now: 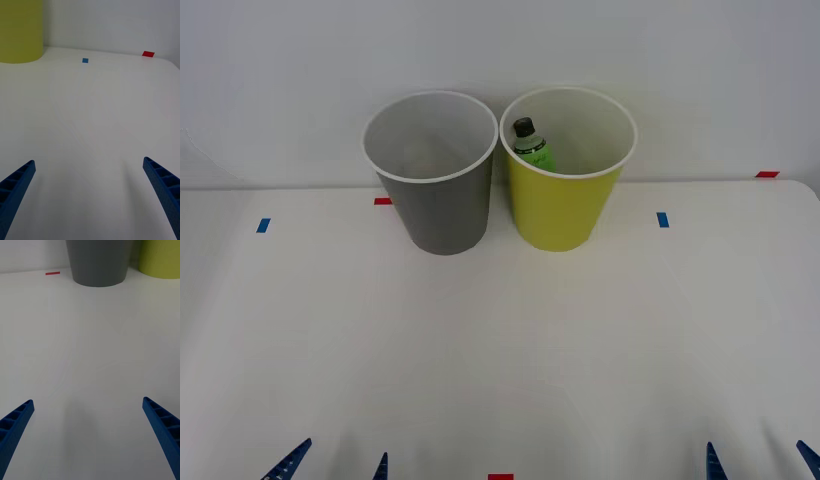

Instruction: Put cans in the gray bin and PET bottles in the light green bin.

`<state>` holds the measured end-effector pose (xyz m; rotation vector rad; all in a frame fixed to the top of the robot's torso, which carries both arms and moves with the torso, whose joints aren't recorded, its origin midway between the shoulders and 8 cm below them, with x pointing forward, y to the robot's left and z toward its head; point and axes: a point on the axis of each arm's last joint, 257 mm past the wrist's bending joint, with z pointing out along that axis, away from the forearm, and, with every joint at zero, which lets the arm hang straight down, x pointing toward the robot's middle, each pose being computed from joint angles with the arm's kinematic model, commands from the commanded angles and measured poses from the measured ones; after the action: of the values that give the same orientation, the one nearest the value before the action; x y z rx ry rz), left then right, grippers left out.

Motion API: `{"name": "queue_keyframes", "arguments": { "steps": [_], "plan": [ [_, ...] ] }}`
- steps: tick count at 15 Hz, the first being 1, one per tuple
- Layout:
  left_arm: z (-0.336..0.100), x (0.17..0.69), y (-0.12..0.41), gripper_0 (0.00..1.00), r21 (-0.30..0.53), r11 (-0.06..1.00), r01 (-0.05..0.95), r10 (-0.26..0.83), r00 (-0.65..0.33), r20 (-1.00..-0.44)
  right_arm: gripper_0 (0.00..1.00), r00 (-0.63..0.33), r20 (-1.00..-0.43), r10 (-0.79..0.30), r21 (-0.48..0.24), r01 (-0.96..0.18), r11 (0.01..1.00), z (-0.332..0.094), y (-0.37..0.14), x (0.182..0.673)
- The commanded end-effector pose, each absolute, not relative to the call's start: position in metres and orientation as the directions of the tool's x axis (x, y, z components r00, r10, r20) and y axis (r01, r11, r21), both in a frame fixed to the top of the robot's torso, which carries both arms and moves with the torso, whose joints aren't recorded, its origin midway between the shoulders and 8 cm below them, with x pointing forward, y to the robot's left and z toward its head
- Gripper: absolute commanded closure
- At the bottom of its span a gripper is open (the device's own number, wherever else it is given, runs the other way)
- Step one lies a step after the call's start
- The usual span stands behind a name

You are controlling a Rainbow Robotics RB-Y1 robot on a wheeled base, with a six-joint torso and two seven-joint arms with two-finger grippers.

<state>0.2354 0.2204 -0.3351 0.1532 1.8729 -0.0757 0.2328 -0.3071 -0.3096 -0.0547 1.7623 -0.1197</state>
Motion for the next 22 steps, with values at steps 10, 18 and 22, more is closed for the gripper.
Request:
{"name": "queue_keyframes", "arguments": {
  "steps": [10, 18, 22],
  "plan": [
    [-0.3351, 0.2354, 0.2204, 0.0, 0.025, 0.989, 0.144, 0.068, -0.296, -0.953, 0.0, -0.194, -0.976, -0.103, -0.111, 0.03, 0.993, -0.3096, -0.3071, 0.2328],
    [-0.3351, 0.2354, 0.2204, 0.0, 0.025, 0.989, 0.144, 0.068, -0.296, -0.953, 0.0, -0.194, -0.976, -0.103, -0.111, 0.03, 0.993, -0.3096, -0.3071, 0.2328],
    [-0.3351, 0.2354, 0.2204, 0.0, 0.025, 0.989, 0.144, 0.068, -0.296, -0.953, 0.0, -0.194, -0.976, -0.103, -0.111, 0.03, 0.993, -0.3096, -0.3071, 0.2328]
  ]
}}
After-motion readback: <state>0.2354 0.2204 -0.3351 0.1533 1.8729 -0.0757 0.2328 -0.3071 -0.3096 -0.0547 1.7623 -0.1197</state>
